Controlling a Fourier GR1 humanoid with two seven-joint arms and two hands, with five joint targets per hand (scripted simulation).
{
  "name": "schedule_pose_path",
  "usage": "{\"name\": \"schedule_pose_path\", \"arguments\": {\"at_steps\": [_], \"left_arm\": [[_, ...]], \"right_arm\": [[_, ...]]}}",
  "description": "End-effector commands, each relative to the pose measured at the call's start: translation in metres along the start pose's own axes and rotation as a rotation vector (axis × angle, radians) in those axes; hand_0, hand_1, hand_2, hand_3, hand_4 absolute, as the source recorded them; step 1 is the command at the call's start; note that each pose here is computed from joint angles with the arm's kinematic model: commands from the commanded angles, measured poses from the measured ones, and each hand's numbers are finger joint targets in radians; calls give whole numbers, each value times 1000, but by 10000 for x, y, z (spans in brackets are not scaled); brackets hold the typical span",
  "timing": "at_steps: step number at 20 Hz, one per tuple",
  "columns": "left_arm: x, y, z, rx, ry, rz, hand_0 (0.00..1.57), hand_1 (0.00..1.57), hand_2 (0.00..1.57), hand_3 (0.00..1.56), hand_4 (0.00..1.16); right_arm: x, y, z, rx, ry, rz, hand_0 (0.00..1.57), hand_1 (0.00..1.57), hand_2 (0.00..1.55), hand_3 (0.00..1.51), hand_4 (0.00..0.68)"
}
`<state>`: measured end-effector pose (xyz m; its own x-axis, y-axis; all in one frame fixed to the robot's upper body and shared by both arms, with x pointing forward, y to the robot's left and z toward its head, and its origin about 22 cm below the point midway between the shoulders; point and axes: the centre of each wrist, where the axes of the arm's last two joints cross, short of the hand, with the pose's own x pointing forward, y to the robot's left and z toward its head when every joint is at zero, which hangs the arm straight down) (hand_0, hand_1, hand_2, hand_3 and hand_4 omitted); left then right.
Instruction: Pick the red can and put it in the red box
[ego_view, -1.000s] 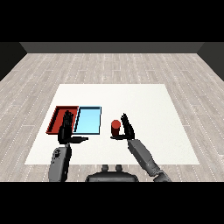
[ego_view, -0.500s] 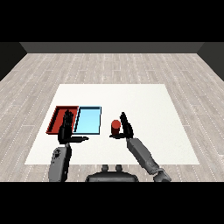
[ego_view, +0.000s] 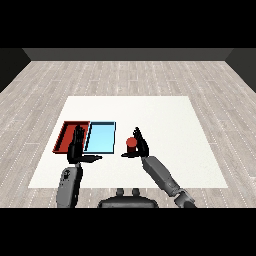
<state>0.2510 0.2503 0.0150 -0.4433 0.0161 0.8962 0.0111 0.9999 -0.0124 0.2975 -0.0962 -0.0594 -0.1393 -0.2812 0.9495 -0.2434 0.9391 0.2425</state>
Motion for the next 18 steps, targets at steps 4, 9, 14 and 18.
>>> {"name": "schedule_pose_path", "arguments": {"at_steps": [4,9,14,18], "left_arm": [[-119,82,47,6,5,-16,0,0,0,0,0],[150,14,141,-1,0,-2,0,0,0,0,0],[38,76,97,-8,16,2,0,0,0,0,0],[53,71,-13,-11,-5,-10,0,0,0,0,0]], "right_arm": [[30,62,-187,11,10,1,0,0,0,0,0],[-20,-6,-57,-13,37,57,0,0,0,0,0],[73,253,-143,-107,88,52,0,0,0,0,0],[24,112,-256,-155,154,198,1571,1571,1509,1457,584]]}}
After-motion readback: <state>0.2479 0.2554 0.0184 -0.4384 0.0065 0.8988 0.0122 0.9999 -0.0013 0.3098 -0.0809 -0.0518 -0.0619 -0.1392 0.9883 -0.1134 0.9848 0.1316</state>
